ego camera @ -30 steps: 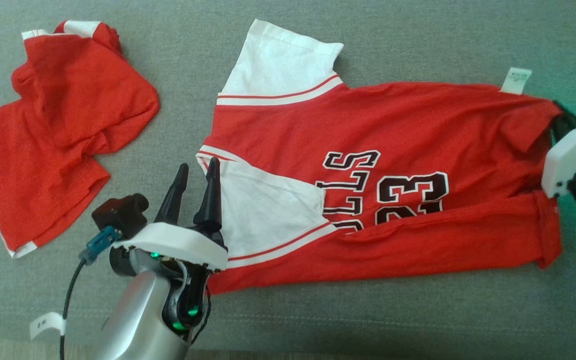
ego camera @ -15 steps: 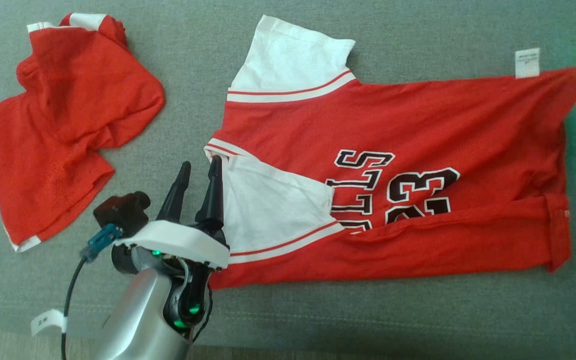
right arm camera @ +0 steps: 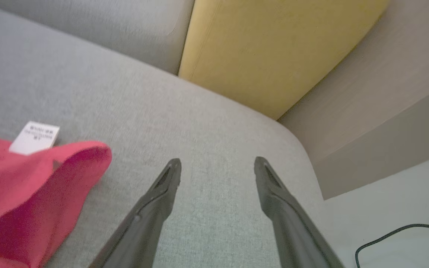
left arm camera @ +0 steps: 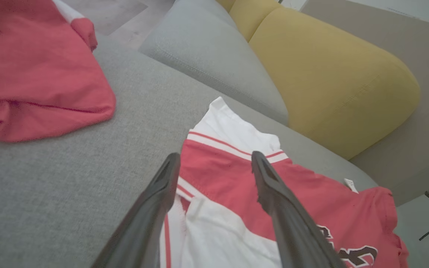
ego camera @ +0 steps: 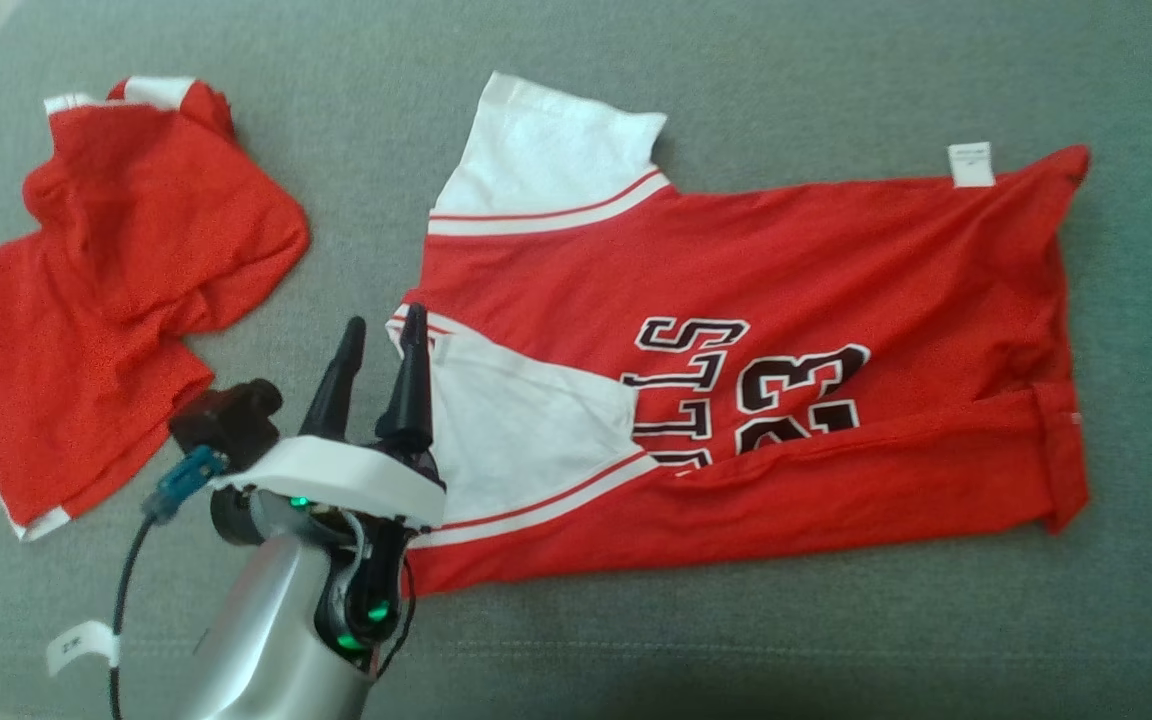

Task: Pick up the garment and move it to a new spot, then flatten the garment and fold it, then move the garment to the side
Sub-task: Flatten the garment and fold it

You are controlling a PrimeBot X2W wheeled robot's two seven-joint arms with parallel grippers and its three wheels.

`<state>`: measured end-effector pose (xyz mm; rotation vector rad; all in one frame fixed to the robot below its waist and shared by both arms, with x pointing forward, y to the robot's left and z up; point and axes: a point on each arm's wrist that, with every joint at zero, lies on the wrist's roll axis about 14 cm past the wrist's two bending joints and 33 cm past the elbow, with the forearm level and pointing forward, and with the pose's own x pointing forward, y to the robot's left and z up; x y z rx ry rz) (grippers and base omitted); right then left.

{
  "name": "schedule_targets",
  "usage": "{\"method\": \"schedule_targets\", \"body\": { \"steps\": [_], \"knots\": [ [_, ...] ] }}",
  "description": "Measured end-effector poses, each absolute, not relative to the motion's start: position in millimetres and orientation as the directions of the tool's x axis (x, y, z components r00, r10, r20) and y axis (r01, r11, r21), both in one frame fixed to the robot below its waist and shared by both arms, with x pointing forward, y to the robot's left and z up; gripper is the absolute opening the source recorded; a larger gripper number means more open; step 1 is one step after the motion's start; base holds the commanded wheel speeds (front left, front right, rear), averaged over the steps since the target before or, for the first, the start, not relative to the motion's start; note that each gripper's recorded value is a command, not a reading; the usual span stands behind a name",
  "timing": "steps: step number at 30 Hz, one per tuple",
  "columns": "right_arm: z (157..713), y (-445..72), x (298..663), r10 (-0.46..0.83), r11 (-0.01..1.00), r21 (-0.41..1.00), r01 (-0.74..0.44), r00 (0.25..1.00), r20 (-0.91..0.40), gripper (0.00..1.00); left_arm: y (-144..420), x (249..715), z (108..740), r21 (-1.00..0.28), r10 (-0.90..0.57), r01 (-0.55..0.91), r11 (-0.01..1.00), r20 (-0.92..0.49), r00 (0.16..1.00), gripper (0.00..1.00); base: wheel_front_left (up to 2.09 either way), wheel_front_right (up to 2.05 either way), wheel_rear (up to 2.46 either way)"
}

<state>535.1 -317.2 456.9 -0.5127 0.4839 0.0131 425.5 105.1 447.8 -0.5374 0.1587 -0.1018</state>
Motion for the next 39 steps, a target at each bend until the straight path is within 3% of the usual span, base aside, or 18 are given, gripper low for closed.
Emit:
{"method": "schedule_targets", "body": {
  "steps": [7, 13, 17, 22, 28, 35, 39],
  "knots": [
    [500.8, -280.3, 537.8, -0.046, 0.986, -0.169, 0.009, 0.974, -0.220, 1.00, 107.0, 428.8, 493.7, -0.546, -0.128, 0.114, 0.830, 0.013, 0.992, 1.00, 0.00, 0.00, 0.00],
    [499.1, -244.4, 510.8, 0.010, 0.997, 0.073, -0.001, 0.992, -0.124, 1.00, 112.9, 419.2, 512.1, -0.562, -0.106, 0.126, 0.817, 0.069, 0.992, 1.00, 0.00, 0.00, 0.00],
    [482.9, -238.9, 482.4, 0.023, 0.989, 0.146, -0.006, 0.993, -0.119, 1.00, 111.4, 414.2, 510.0, -0.570, -0.112, 0.130, 0.812, 0.066, 0.992, 1.00, 0.00, 0.00, 0.00],
    [471.8, -234.9, 464.6, 0.031, 0.982, 0.187, -0.009, 0.993, -0.116, 1.00, 108.7, 418.0, 503.0, -0.564, -0.120, 0.128, 0.816, 0.051, 0.991, 1.00, 0.00, 0.00, 0.00],
    [475.9, -228.6, 469.9, 0.052, 0.981, 0.190, -0.029, 0.992, -0.115, 1.00, 88.8, 437.0, 474.1, -0.500, -0.194, 0.156, 0.852, -0.025, 0.981, 1.00, 0.00, 0.00, 0.00],
    [475.2, -223.6, 479.9, 0.073, 0.987, 0.150, -0.051, 0.986, -0.147, 1.00, 62.5, 515.1, 481.3, -0.400, -0.316, 0.268, 0.876, -0.058, 0.947, 1.00, 0.00, 0.00, 0.00],
    [483.3, -219.0, 488.8, 0.087, 0.990, 0.126, -0.070, 0.987, -0.138, 1.00, 63.2, 551.5, 459.2, -0.326, -0.342, 0.270, 0.906, -0.189, 0.920, 1.00, 0.00, 0.00, 0.00]
  ]
}}
